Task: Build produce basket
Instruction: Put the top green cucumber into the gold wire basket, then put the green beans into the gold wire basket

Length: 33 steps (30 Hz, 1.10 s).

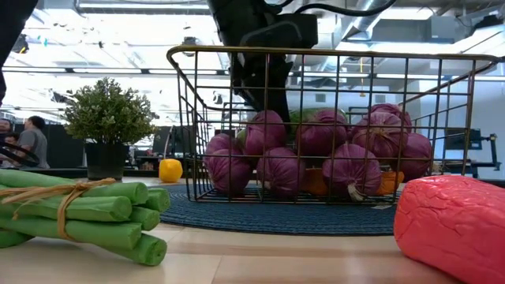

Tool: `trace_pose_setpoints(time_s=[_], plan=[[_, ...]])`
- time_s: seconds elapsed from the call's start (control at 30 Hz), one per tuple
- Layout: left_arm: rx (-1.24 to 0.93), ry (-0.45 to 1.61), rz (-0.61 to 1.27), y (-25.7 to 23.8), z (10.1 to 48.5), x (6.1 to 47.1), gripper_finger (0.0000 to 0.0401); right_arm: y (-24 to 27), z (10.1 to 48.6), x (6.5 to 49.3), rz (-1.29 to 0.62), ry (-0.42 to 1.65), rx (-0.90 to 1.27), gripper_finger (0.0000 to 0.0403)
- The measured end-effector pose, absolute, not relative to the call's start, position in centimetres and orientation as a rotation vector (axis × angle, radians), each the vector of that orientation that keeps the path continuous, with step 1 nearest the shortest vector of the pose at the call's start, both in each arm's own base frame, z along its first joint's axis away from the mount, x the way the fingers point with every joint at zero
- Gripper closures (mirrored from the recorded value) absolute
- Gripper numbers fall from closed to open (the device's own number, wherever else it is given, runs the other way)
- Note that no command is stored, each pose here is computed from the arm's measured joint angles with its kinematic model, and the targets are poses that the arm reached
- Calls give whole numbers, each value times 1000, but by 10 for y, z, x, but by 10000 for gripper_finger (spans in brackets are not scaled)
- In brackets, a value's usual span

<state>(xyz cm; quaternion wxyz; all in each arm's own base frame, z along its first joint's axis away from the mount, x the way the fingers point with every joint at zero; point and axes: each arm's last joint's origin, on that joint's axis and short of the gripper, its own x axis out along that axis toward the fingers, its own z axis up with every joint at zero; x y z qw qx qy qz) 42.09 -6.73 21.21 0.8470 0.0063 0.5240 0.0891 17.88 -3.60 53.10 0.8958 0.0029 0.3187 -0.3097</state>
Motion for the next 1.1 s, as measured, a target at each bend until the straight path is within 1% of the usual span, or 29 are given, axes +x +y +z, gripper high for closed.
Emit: trace_pose_setpoints(time_s=[0.1, 0.17, 0.23, 0.3, 0.37, 0.47, 0.57, 0.7, 0.8, 0.87, 0.93, 1.1], plan=[[5, 1113, 196, -67, 212, 420, 226, -36, 531, 179, -642, 660, 6, 396], [-10, 1116, 205, -67, 211, 420, 190, -36, 531, 179, -642, 661, 6, 396], [-21, 1118, 216, -67, 211, 419, 168, -36, 531, 179, -642, 661, 6, 395], [-15, 1129, 232, -66, 215, 418, 158, -36, 531, 179, -642, 661, 6, 395], [-6, 1112, 246, -66, 225, 421, 158, -36, 531, 179, -642, 661, 6, 395], [0, 1084, 250, -68, 247, 424, 168, -36, 531, 179, -642, 661, 6, 395], [38, 1083, 279, -71, 279, 421, 182, -36, 531, 179, -642, 661, 6, 395], [110, 1145, 314, -81, 316, 403, 198, -36, 531, 179, -642, 661, 6, 395], [141, 1205, 351, -95, 335, 383, 204, -36, 531, 179, -642, 661, 6, 395], [152, 1237, 380, -107, 343, 370, 204, -36, 531, 179, -642, 661, 6, 395], [150, 1215, 394, -123, 347, 363, 204, -36, 531, 179, -644, 658, 11, 394], [166, 1195, 331, -159, 349, 341, 204, -36, 531, 179, -652, 648, 46, 389]])
